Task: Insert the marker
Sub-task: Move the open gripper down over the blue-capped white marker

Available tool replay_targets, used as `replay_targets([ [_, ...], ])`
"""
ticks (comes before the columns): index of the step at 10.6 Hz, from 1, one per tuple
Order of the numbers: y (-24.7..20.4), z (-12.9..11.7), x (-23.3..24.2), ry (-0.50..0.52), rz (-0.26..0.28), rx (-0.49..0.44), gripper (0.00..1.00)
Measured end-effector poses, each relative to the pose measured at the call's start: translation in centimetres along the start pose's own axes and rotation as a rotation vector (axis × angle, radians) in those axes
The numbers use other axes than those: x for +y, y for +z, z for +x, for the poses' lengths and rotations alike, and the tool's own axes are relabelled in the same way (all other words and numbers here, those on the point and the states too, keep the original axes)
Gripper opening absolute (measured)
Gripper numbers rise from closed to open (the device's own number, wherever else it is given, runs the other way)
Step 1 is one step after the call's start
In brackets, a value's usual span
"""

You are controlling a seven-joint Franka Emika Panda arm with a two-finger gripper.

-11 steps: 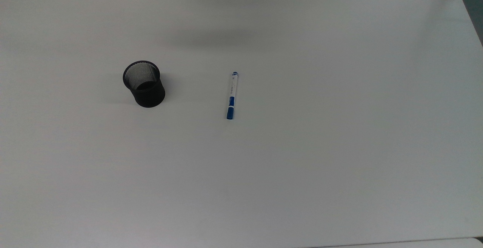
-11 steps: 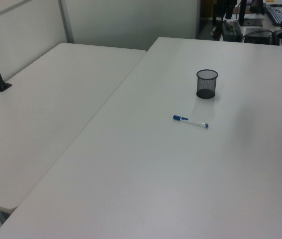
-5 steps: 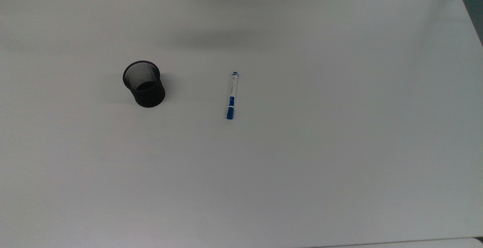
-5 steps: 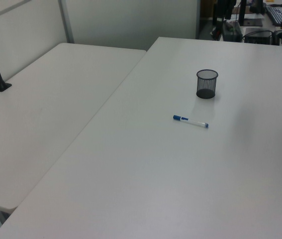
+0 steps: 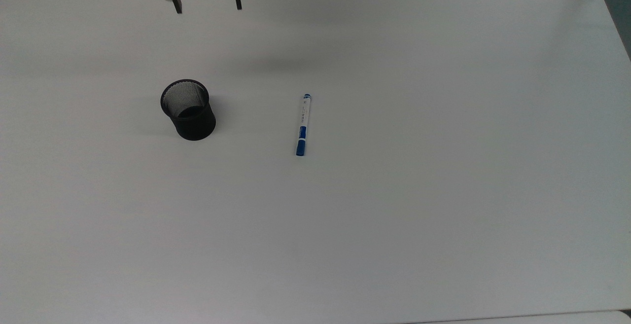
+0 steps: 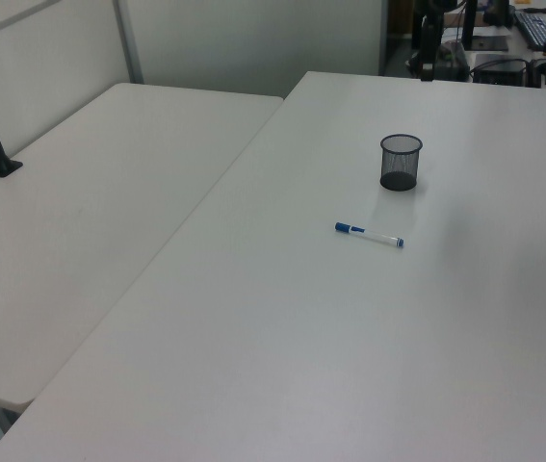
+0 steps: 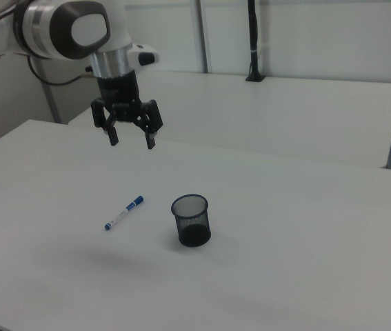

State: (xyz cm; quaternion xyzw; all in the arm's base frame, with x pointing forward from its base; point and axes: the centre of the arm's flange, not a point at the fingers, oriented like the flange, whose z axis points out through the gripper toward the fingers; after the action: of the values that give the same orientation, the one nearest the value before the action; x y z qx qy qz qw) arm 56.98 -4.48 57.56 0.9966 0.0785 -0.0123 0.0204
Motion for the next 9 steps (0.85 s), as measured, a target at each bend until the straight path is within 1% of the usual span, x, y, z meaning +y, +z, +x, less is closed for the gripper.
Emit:
replay_targets([
  [1,1.5,0.8,-0.9,-0.002,-0.004,-0.028,1.00],
  [3,5.3,3.0,-2.7,0.089,-0.009,-0.043,1.00],
  [6,12.4,6.6,-6.6,0.187,-0.024,0.003,1.00],
  [8,16.7,8.5,-8.2,0.199,-0.030,0.024,1.00],
  [9,18.3,9.1,-8.6,0.211,-0.031,0.027,0.95],
])
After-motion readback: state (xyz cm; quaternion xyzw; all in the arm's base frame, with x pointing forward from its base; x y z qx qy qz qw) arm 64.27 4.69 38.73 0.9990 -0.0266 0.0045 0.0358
